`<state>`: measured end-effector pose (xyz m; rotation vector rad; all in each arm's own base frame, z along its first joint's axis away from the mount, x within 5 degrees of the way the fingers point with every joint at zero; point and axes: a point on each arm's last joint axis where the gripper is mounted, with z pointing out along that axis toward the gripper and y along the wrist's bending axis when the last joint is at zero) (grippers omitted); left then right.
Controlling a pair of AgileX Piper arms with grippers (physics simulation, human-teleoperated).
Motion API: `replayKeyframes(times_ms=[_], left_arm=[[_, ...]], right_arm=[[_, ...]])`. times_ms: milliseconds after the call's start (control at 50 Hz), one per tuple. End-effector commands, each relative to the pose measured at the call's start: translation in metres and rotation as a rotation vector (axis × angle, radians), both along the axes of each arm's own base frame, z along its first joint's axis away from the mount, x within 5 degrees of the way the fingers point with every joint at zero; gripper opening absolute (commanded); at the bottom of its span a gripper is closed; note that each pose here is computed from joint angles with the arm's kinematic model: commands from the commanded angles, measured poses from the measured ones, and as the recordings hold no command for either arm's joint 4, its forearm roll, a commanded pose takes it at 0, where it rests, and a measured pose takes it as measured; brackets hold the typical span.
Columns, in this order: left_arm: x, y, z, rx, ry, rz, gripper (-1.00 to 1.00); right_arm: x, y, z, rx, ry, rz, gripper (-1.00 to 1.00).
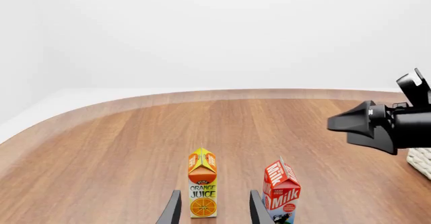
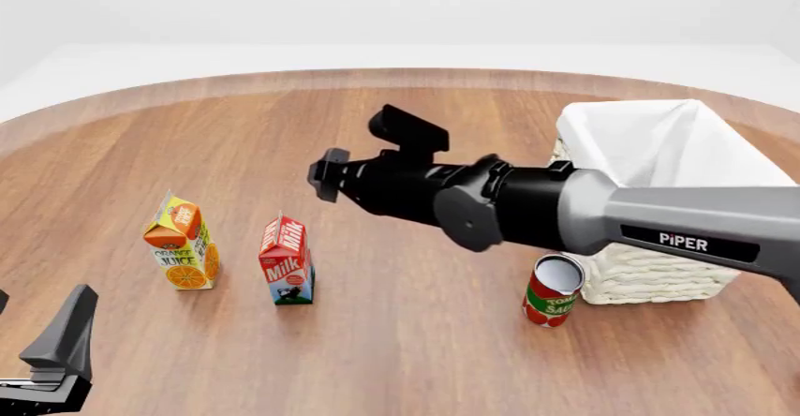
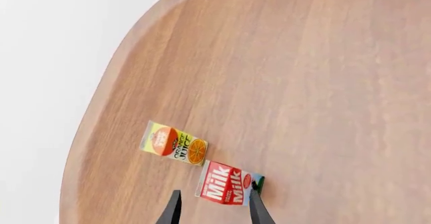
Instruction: Pick the milk and place it in the basket.
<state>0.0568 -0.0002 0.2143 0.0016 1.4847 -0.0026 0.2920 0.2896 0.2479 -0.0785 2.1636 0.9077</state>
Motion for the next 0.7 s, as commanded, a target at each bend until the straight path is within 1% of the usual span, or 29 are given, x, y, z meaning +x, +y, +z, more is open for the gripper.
replayKeyframes(times_ms=[20, 440, 700], left_arm=[[0.0, 0.0, 0.0, 0.0, 0.0, 0.0, 1.0], [0.0, 0.0, 0.0, 0.0, 0.0, 0.0, 1.0], [0.0, 0.0, 0.0, 0.0, 0.0, 0.0, 1.0]], right_arm=[[0.009, 0.005, -0.005, -0.001, 0.013, -0.011, 1.0], [0.017, 0.018, -0.02, 0.0, 0.044, -0.014, 1.0], [0.015, 0.028, -0.03, -0.002, 0.064, -0.002, 1.0]])
